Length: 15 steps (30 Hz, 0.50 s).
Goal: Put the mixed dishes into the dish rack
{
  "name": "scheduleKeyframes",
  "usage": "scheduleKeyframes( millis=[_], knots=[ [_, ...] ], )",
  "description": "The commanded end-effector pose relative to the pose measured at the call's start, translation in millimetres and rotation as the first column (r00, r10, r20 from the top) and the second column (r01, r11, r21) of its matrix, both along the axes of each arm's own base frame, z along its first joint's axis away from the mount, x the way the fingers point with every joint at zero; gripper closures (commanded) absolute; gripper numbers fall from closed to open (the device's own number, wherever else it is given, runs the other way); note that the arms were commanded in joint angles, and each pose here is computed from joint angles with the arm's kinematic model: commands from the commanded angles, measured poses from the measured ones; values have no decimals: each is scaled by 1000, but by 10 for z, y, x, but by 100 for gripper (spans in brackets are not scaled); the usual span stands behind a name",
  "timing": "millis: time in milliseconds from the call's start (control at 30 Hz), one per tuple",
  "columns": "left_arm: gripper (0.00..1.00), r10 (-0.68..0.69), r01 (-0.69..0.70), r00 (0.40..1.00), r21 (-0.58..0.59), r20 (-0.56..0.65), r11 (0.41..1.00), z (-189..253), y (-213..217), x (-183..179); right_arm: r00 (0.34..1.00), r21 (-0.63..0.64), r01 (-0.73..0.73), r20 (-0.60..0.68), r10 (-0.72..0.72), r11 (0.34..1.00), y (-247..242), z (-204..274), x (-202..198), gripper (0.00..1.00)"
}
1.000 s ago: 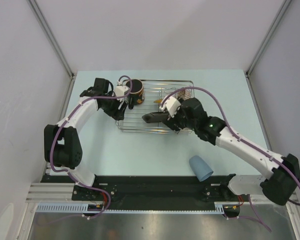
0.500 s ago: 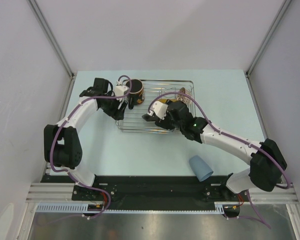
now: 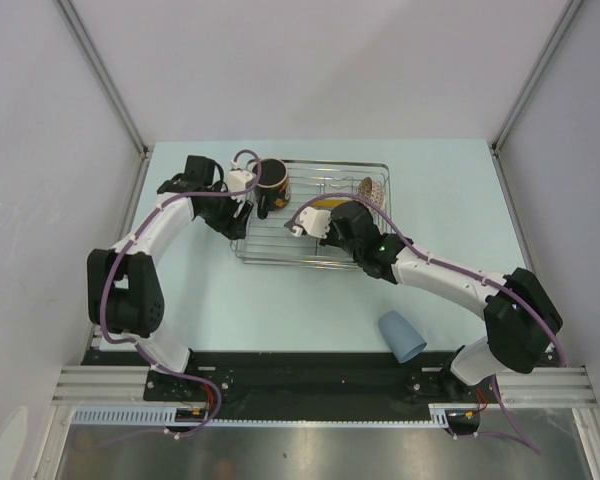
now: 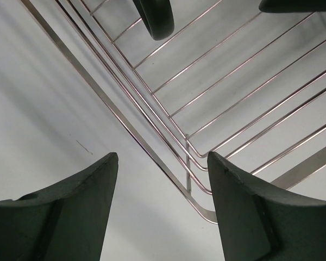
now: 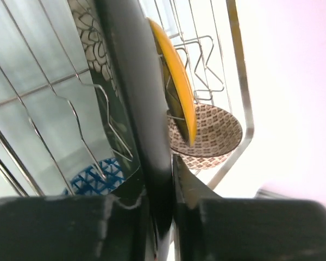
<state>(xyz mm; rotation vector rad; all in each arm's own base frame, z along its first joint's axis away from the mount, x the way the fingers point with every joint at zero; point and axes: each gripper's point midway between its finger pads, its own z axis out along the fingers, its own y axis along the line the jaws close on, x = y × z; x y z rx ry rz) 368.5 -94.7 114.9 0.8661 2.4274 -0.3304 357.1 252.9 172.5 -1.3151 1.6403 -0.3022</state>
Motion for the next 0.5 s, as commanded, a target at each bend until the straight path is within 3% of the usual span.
scheduleKeyframes(
  millis=[0, 67, 467],
  knots=[
    [28, -14, 15, 999, -23, 41, 1000, 96, -29, 117, 999, 0, 33, 43, -33, 999, -68, 162, 4, 95],
    [28, -16, 17, 999, -26, 41, 1000, 97, -35, 119, 997, -30, 30, 78, -27, 999, -101, 247, 10, 100],
    [28, -13, 15, 999, -34, 48, 999, 136, -48, 142, 961, -290, -13, 260, 92, 957, -15, 490, 106, 100]
  ],
)
